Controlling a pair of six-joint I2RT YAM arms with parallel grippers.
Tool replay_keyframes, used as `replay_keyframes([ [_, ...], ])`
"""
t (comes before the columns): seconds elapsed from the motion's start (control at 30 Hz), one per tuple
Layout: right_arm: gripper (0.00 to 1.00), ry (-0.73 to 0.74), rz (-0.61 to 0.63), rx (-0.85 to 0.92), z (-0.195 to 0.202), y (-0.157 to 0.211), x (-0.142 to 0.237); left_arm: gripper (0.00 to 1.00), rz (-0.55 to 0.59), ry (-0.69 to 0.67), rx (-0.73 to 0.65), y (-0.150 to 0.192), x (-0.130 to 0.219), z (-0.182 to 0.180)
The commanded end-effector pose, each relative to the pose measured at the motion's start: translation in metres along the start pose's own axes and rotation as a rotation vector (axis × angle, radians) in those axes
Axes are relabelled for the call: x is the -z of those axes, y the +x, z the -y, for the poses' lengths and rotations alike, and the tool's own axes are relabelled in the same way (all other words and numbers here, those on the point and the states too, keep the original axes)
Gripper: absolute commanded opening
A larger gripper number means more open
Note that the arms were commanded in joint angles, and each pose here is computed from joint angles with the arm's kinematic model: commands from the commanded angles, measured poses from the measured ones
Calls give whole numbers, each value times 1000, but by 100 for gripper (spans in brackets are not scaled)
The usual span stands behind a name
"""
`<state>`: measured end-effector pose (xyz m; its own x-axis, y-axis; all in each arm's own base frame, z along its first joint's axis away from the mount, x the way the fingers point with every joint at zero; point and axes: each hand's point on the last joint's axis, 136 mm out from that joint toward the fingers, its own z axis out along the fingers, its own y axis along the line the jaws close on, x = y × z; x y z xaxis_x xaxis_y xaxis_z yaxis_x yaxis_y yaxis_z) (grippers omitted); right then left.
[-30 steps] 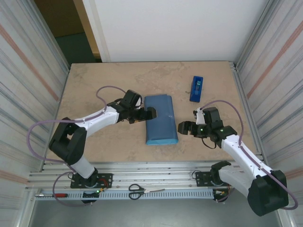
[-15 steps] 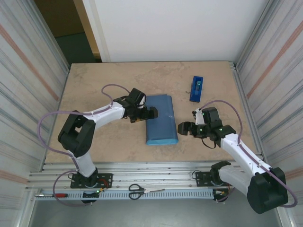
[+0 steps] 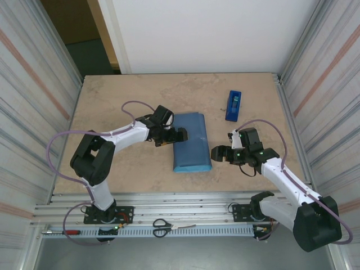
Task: Wrap the gift box in paper
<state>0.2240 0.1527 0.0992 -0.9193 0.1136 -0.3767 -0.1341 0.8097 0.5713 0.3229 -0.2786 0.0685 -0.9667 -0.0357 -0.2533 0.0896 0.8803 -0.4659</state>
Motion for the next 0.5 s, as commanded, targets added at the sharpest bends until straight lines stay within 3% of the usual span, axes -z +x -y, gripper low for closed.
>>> replay_keyframes([
  [0.0, 86, -7, 6, 43, -8, -4, 5, 99, 7, -22, -34, -1, 10, 1],
  [0.47, 83, -60, -15, 61, -20, -7, 3, 99, -53, -70, -17, 9, -8, -15],
])
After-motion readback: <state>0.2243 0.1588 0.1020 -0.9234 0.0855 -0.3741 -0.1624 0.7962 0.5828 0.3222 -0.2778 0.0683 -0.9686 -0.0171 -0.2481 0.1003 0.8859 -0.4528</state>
